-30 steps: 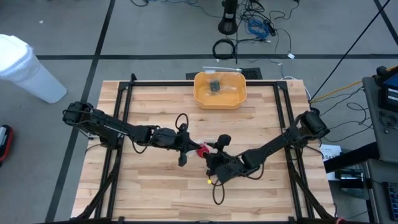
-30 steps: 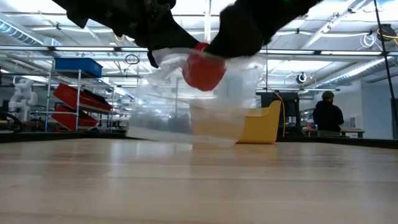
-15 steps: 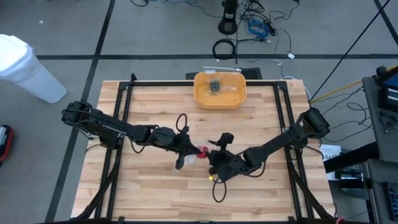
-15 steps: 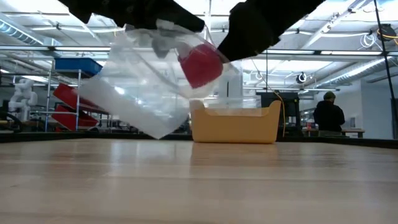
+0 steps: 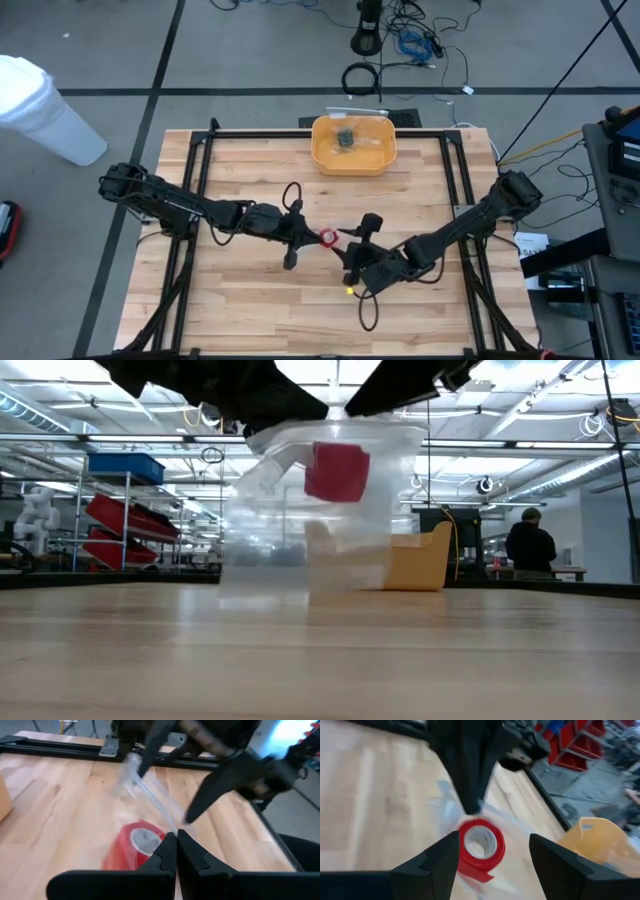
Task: Roll bandage
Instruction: Close the transparent zip bag
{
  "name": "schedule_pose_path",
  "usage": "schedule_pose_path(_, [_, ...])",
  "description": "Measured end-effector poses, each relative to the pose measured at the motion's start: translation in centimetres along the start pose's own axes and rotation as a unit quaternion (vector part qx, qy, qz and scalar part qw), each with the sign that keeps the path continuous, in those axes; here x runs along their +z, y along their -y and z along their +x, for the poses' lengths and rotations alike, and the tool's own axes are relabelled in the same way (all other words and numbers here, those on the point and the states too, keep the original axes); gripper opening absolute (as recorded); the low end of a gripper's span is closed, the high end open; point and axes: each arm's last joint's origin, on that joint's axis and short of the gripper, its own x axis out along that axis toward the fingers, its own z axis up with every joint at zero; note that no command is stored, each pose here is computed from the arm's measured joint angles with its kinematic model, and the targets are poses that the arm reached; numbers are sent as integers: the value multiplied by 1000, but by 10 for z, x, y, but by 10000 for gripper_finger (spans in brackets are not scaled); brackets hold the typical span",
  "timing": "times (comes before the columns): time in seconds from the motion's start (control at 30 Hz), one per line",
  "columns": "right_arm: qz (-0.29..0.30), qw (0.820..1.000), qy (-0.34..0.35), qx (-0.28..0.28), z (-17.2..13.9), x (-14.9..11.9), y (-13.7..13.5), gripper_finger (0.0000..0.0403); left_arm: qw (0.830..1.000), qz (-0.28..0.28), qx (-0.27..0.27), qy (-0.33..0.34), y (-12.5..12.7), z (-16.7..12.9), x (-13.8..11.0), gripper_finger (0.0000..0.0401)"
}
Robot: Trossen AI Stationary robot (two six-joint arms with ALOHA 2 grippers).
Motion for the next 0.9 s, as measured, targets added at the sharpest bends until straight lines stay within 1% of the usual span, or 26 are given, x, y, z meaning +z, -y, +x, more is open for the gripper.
schedule_pose_path(0.13, [9, 1000, 16, 24, -15, 7, 2, 226, 1000, 5, 14, -10, -1, 0, -2, 0])
schedule_pose_path(0.3, [-29, 999, 21, 29, -20, 8, 1, 226, 998, 41, 32, -28, -6, 0, -5, 0])
schedule_pose_path(0.37, [-31, 999, 18, 22, -15, 8, 3, 226, 998, 42, 37, -33, -8, 0, -6, 0])
schedule_pose_path(0.5, [-29, 999, 3, 15, 1, 6, 8, 225, 996, 75, 30, -34, -7, 0, -6, 0])
schedule_pose_path(0.57, [-32, 999, -8, 25, 10, 4, 10, 221, 996, 78, 28, -33, -7, 0, -6, 0])
schedule_pose_path(0.7, [-29, 999, -19, 17, 22, 2, 15, 210, 996, 78, 29, -33, -7, 0, -6, 0])
schedule_pose_path(0.8, [-17, 1000, -24, 10, 26, 1, 19, 187, 996, 78, 28, -32, -7, 0, -6, 0])
schedule_pose_path(0.83, [-12, 1000, -25, 9, 27, 1, 20, 171, 996, 77, 28, -32, -7, 0, -6, 0])
schedule_pose_path(0.9, [-6, 999, -30, 26, 29, 0, 20, 123, 996, 77, 26, -26, -6, 0, -5, 0])
